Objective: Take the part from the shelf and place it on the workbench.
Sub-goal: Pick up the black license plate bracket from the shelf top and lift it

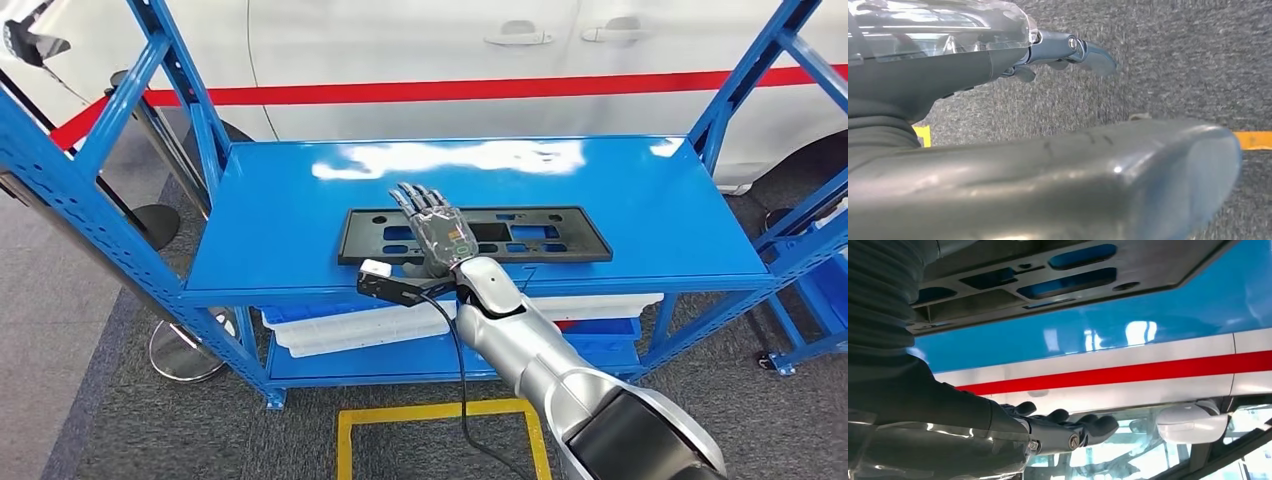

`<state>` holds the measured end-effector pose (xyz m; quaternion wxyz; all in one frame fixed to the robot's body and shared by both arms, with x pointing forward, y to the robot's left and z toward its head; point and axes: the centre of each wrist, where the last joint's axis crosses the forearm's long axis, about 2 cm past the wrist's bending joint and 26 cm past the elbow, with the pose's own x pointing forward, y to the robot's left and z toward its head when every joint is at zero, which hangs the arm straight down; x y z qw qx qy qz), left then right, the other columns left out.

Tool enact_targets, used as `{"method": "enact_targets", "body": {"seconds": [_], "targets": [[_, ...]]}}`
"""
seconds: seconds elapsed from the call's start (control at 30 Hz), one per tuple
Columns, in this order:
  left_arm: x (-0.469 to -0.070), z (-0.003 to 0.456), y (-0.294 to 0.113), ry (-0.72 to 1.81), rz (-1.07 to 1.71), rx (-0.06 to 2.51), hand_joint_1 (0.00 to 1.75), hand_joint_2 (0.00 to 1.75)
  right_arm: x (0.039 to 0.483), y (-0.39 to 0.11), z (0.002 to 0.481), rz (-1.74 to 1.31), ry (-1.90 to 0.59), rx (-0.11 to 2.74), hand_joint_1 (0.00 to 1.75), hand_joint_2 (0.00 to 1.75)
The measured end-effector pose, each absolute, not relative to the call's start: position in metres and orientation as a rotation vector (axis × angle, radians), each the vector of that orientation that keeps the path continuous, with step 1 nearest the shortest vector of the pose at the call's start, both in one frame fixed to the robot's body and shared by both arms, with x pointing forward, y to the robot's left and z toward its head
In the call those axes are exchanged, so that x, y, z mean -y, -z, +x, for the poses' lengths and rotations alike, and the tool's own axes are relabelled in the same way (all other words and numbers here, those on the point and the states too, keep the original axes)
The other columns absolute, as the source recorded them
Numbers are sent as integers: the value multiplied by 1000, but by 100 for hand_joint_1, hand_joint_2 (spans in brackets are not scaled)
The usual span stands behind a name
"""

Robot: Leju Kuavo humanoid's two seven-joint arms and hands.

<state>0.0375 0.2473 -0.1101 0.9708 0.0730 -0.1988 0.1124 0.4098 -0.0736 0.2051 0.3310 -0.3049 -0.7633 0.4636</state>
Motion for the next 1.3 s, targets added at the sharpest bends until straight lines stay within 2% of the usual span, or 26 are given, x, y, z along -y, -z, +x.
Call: {"method": "enact_targets", "body": {"seconds": [0.67, 1.1, 1.3], "targets": [[-256, 40, 111, -190, 109, 408, 0, 0, 80, -170, 374, -906, -1307, 1884, 0, 175], [-258, 41, 111, -177, 106, 408, 0, 0, 95, -171, 381, -993, -1260, 1818, 0, 175], [-256, 40, 111, -204, 117, 397, 0, 0, 87, -178, 385, -968, -1276, 1833, 0, 175]]}}
